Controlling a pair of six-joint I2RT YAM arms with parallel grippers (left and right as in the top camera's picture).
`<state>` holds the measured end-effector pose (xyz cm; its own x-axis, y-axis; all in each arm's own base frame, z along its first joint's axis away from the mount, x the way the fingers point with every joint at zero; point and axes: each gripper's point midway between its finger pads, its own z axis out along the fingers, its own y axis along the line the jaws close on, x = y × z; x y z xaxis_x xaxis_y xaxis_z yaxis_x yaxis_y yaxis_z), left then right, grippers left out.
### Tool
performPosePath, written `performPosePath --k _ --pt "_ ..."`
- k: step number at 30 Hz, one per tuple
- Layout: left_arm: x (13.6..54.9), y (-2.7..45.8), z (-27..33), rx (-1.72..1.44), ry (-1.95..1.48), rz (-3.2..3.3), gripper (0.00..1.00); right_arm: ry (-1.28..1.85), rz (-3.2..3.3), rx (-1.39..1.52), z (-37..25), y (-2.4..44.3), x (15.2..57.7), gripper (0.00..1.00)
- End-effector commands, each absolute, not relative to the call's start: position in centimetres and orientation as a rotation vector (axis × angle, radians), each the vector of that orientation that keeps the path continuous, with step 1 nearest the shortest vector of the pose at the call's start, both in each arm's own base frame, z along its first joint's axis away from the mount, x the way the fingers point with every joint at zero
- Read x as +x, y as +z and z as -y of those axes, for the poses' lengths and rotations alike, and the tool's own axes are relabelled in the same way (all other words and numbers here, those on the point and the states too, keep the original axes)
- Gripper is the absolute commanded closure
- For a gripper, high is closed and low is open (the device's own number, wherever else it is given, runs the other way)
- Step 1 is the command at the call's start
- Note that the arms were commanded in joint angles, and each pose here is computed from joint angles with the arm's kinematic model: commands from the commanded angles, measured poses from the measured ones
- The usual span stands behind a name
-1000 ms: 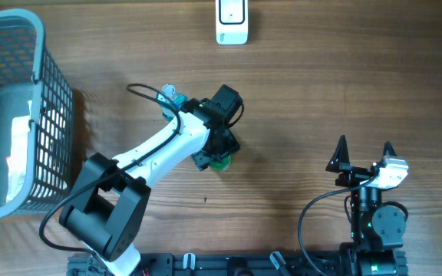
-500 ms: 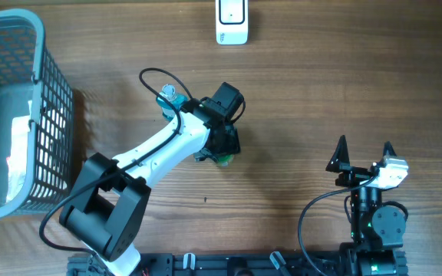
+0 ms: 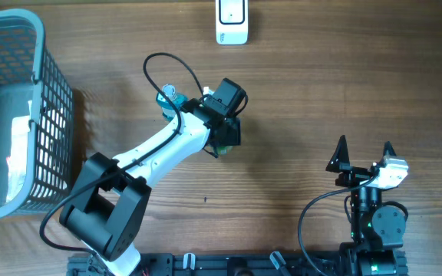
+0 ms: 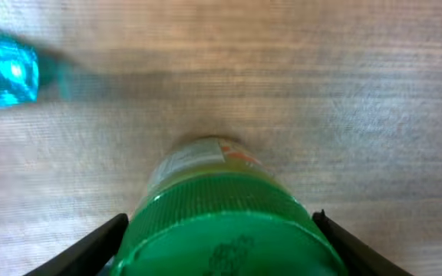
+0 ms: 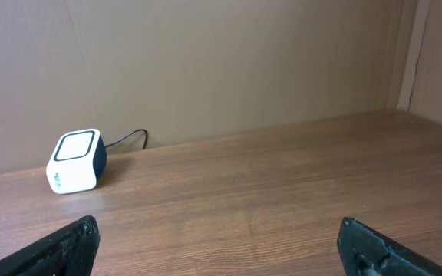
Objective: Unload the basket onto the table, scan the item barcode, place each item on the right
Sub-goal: 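Open the left gripper and swing it back over the grey basket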
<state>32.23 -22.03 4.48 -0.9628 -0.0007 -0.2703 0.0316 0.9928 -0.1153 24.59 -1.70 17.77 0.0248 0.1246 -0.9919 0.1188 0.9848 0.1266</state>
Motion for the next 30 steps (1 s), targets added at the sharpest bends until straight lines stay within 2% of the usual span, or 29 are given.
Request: performPosePath --k 1,6,7,10,16,19,25,30 --pt "33.7 4.6 21.2 0.084 -0.086 -2.802 0.3 0.001 -1.544 0.17 1.5 17.9 24.6 0.0" --pt "34.5 4.9 20.9 0.071 -0.052 -2.762 0.28 0.001 -1.544 0.17 1.5 17.9 24.6 0.0" --pt "34.5 4.9 20.9 0.07 -0.052 -2.762 0.24 0.001 -1.544 0.17 1.5 17.9 24.6 0.0" --pt "34.5 5.0 20.9 0.07 -0.053 -2.761 0.0 0.001 -1.544 0.17 1.5 17.9 24.6 0.01" --pt "34.3 8.3 21.1 0.077 -0.073 -2.748 0.0 0.002 -1.544 0.17 1.5 17.9 24.6 0.0" --pt "33.7 12.6 22.1 0.114 -0.109 -2.714 0.0 0.001 -1.544 0.17 1.5 17.9 24.6 0.0" --pt "31.0 27.1 25.3 0.335 -0.247 -2.467 0.0 0.001 -1.544 0.17 1.5 17.9 24.6 0.0" --pt "31.0 37.6 16.9 0.058 -0.058 -2.254 0.0 0.001 -1.544 0.17 1.5 17.9 24.6 0.0"
